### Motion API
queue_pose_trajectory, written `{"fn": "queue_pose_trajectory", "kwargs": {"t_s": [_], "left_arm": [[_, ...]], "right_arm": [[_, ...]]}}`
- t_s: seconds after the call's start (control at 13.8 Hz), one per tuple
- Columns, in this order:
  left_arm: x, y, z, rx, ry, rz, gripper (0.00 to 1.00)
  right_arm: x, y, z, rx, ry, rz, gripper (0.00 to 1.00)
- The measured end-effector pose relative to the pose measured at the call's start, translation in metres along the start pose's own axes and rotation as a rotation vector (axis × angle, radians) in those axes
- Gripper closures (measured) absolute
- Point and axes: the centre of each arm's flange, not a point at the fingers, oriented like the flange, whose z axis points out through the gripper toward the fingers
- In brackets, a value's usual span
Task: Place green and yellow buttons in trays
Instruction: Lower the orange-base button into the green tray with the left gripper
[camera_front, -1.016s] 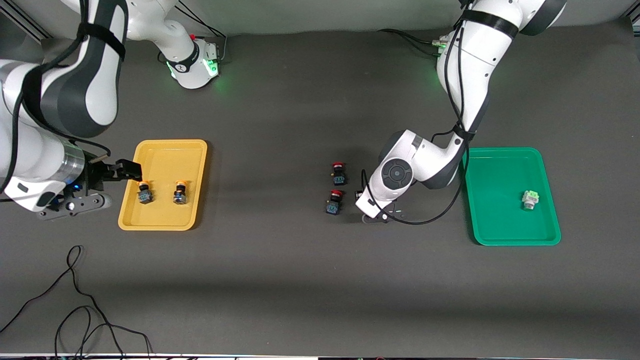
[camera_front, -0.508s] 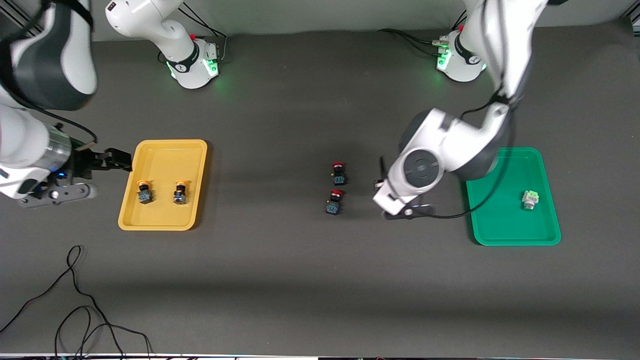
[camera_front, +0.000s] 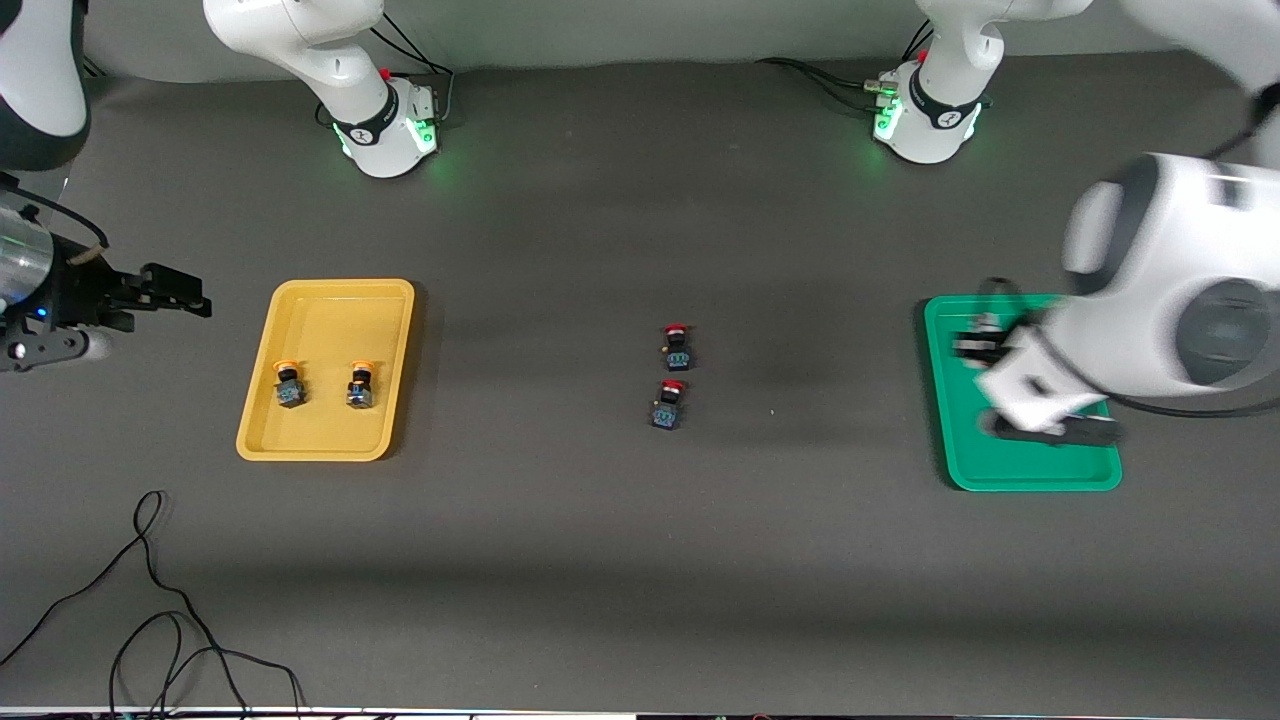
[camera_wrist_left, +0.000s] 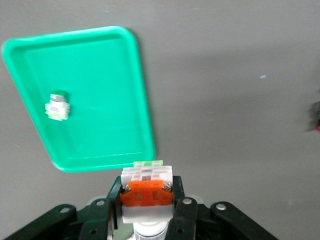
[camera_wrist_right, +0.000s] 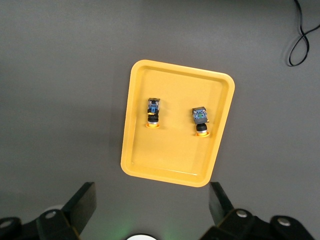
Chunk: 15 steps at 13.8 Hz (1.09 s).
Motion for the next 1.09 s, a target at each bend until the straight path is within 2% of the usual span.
{"fn": "queue_pose_trajectory", "kwargs": {"t_s": [0.15, 0.29, 0.65, 1.09], "left_arm": [[0.004, -0.059, 0.016, -0.027, 0.006, 0.039, 0.59], [0.014, -0.093, 0.045, -0.018, 0.032, 0.064, 0.59], [0.033, -0.092, 0.139, -0.004, 0.095, 0.088, 0.59], [0.024, -0.095, 0.23, 0.0, 0.201, 0.079, 0.59]], "right_arm": [[-0.007, 0.007, -0.006, 0.002, 0.012, 0.012, 0.0], [-0.011, 0.012, -0.01, -0.015, 0.02, 0.026, 0.0], [-0.009, 0.007, -0.019, -0.039, 0.045, 0.06, 0.0], [-0.009, 0.006, -0.026, -0.041, 0.061, 0.092, 0.0]]}}
